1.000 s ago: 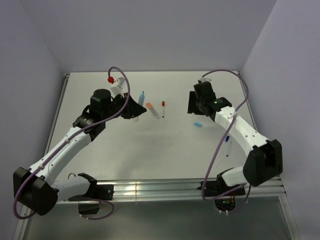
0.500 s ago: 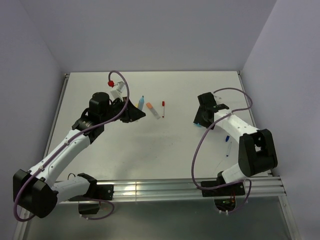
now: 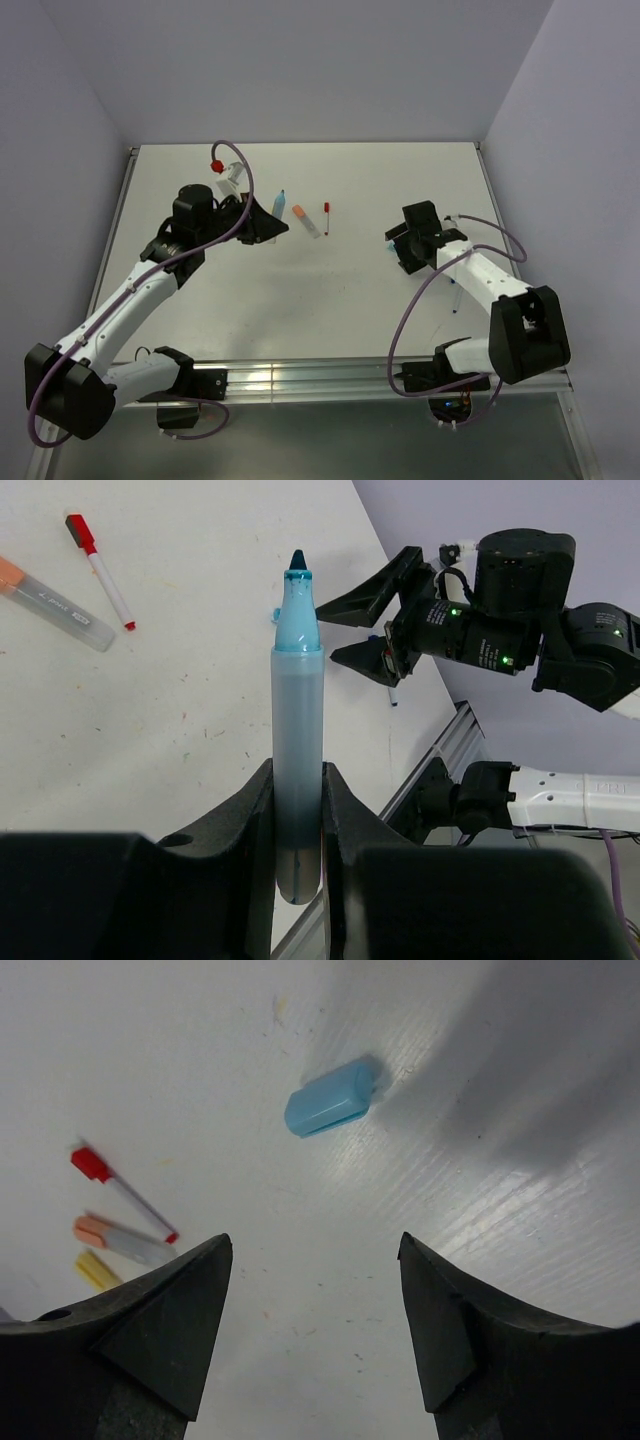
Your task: Insert the pens into the pen caps
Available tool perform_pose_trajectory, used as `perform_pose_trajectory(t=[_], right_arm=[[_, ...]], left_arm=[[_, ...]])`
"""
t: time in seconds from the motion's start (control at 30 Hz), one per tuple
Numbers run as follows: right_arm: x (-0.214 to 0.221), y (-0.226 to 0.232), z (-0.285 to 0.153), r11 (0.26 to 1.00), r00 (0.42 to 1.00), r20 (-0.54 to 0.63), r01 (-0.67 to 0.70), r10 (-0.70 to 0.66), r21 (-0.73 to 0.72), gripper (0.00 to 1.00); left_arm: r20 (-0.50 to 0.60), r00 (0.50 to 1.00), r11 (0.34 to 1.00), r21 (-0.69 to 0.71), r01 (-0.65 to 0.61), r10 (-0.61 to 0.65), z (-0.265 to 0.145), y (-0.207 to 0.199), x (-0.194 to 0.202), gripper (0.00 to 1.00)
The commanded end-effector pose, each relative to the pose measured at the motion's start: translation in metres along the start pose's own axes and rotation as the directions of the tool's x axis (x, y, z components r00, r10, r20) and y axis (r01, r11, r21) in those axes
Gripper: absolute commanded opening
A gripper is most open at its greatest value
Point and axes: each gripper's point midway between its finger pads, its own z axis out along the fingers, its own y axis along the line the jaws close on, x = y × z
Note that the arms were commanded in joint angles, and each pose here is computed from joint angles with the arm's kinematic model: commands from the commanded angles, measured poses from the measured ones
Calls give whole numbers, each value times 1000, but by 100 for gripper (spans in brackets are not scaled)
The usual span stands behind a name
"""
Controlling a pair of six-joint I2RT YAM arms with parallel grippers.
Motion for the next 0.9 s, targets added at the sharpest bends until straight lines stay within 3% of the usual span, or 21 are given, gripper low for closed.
perform_pose_trajectory(t=[0.0,0.3,0.87], right_arm=[[-7,5,7,969,968,36,-247,247,4,75],[-21,0,32,898,900,45,-436,434,55,70],[-16,-4,66,850,862,10,-502,507,157,67]], left_arm=[[52,998,997,65,-43,39,-6,-16,-13,0],[59,998,997,61,-37,33,-8,-12,-16,0],[63,998,998,63,-29,25,-9,-9,-18,0]])
